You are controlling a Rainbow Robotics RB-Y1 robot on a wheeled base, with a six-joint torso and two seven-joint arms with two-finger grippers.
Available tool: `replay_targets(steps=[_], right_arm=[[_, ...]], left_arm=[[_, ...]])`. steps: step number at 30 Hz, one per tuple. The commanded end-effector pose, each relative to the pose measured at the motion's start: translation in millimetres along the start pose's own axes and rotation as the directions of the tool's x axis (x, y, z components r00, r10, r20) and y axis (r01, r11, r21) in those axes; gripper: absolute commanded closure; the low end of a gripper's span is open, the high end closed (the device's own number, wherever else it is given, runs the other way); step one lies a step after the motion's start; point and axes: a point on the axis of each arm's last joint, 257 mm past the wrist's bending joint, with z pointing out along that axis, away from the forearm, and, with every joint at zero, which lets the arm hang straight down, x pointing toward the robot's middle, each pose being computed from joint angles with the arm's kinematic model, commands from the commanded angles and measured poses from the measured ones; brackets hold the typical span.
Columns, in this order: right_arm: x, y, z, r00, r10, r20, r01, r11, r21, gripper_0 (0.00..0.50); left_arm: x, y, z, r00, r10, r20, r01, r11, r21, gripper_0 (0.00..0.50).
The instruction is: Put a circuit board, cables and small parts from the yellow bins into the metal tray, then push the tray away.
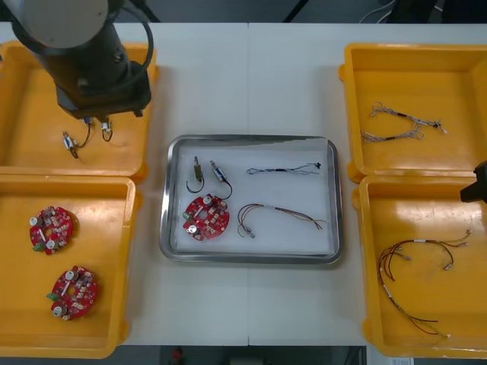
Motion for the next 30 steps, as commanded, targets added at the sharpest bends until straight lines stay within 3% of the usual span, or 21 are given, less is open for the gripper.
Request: replay_targets(steps=[1, 9, 13, 16, 26, 30], right_arm=[[-1.3, 9.1, -13.7, 0.994, -0.109, -0.003, 0.109, 0.993, 0.034, 0.0], [3.2, 57.3, -15.2, 0.951, -0.309, 0.007, 0.309, 0.951, 0.015, 0.0], [11.3, 90.3, -14.7, 0.9, -0.436, 0.018, 0.436, 0.9, -0.009, 0.0], [17.9, 112.5, -14.4, 0.852, -0.522, 0.027, 0.523, 0.852, -0.026, 0.0], [34.1, 175.6, -1.5, 0.595, -0.801, 0.071, 0.803, 0.589, -0.084, 0.0], [48.7, 203.3, 11.3, 0.455, -0.887, 0.073, 0.889, 0.448, -0.096, 0.0]], left_arm=[[-34.8, 29.1, -41.1, 0.995, -0.089, 0.055, 0.088, 0.996, 0.017, 0.0], [-43.0, 52.1, -51.2, 0.998, -0.035, 0.048, 0.035, 0.999, 0.01, 0.0], [-34.4, 70.2, -52.7, 1.0, -0.015, 0.015, 0.015, 1.0, -0.001, 0.0], [-30.2, 84.2, -51.6, 1.0, -0.014, 0.015, 0.014, 1.0, -0.006, 0.0], [-20.5, 136.3, -44.9, 0.999, 0.045, 0.026, -0.045, 0.999, 0.013, 0.0], [-11.0, 156.0, -39.4, 0.997, 0.071, 0.025, -0.072, 0.997, 0.005, 0.0]])
